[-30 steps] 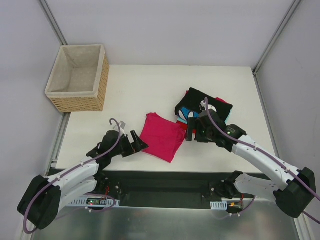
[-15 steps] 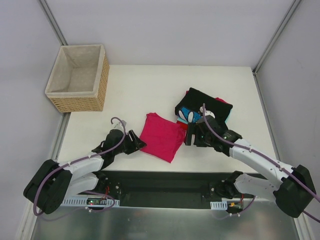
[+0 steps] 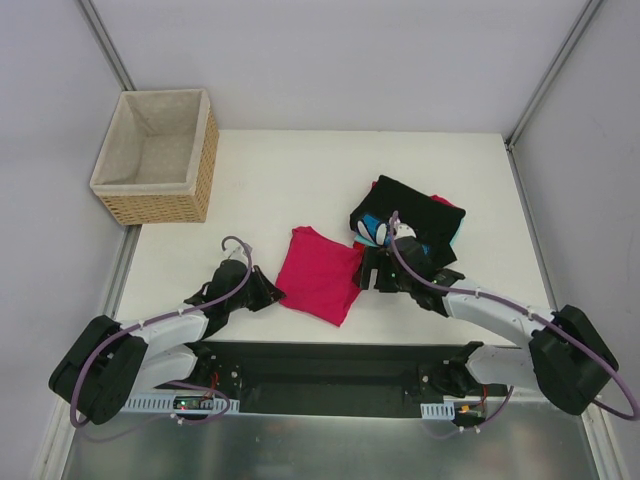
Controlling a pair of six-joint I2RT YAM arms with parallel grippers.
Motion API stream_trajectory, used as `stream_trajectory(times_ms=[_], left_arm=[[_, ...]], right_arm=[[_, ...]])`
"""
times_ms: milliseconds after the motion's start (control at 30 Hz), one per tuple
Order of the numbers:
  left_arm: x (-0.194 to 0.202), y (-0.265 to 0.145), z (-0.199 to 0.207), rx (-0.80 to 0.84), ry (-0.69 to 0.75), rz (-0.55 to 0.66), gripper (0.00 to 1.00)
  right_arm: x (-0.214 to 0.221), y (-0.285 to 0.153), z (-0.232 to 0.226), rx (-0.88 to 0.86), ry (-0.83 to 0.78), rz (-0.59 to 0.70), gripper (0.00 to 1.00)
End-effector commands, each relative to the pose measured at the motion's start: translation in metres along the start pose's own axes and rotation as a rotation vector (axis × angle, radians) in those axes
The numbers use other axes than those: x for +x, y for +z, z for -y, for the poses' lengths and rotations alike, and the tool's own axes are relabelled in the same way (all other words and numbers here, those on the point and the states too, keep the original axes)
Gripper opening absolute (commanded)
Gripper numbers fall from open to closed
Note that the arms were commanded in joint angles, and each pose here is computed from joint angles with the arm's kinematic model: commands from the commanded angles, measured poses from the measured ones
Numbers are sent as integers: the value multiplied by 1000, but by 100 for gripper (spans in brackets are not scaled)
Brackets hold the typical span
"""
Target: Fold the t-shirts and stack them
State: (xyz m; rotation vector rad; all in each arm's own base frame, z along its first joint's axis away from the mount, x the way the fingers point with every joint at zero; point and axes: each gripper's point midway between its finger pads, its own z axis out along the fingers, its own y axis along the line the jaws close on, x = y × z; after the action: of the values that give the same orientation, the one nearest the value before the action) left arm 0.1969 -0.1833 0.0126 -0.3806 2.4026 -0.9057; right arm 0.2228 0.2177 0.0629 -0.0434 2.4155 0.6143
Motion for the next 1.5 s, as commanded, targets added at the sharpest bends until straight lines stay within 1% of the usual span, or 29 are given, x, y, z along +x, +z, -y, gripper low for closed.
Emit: stream_trajectory(times_ms=[0,67,200,233,267,633,833,933,967,1033,1067,1133,1167,1267,1300,1333,1400,1467], left_arm=[[28,-5,-45,-149,-8,-88,0],[29,-6,-45,-151,-6,-94,0],[29,-6,-45,-149,-6,-95,0],[30,-6,-45,-150,-5,-98,0],[29,-6,-45,-152,-6,-98,0],[29,-6,-46,-156,2,-107,0],[31,-8,-50,-159,-1,-106,0],[32,-9,-52,-163,-4,-104,0],[32,-10,-51,-159,-3,-103,0],[31,-10,-49,-151,-3,-100,0],[31,-10,-48,-147,-3,-101,0],[30,-11,-46,-139,-1,-94,0],[29,-11,-46,-140,1,-91,0],[27,-11,-44,-137,13,-86,0],[25,-11,-42,-132,20,-82,0],[24,-11,-42,-131,22,-81,0],[23,-12,-40,-126,26,-80,0],[22,-12,-38,-125,29,-81,0]], right_arm=[[-13,19,-20,-94,17,70,89],[-7,30,-18,-90,25,54,89],[-4,47,-20,-109,38,62,89],[-7,49,-22,-113,41,66,89],[-3,50,-26,-134,44,45,89],[-15,66,-33,-119,53,51,87],[-30,66,-20,-19,33,99,84],[-36,66,-13,20,35,112,76],[-36,66,-14,22,33,111,68],[-38,67,-12,37,31,113,56],[-40,68,-12,41,29,114,44],[-42,73,-14,44,27,109,35],[-42,75,-15,44,24,105,28],[-44,85,-19,41,23,91,21],[-44,88,-20,40,25,84,11],[-41,93,-20,42,26,70,9],[-47,95,-29,16,35,75,0],[-53,96,-37,-6,34,87,1]])
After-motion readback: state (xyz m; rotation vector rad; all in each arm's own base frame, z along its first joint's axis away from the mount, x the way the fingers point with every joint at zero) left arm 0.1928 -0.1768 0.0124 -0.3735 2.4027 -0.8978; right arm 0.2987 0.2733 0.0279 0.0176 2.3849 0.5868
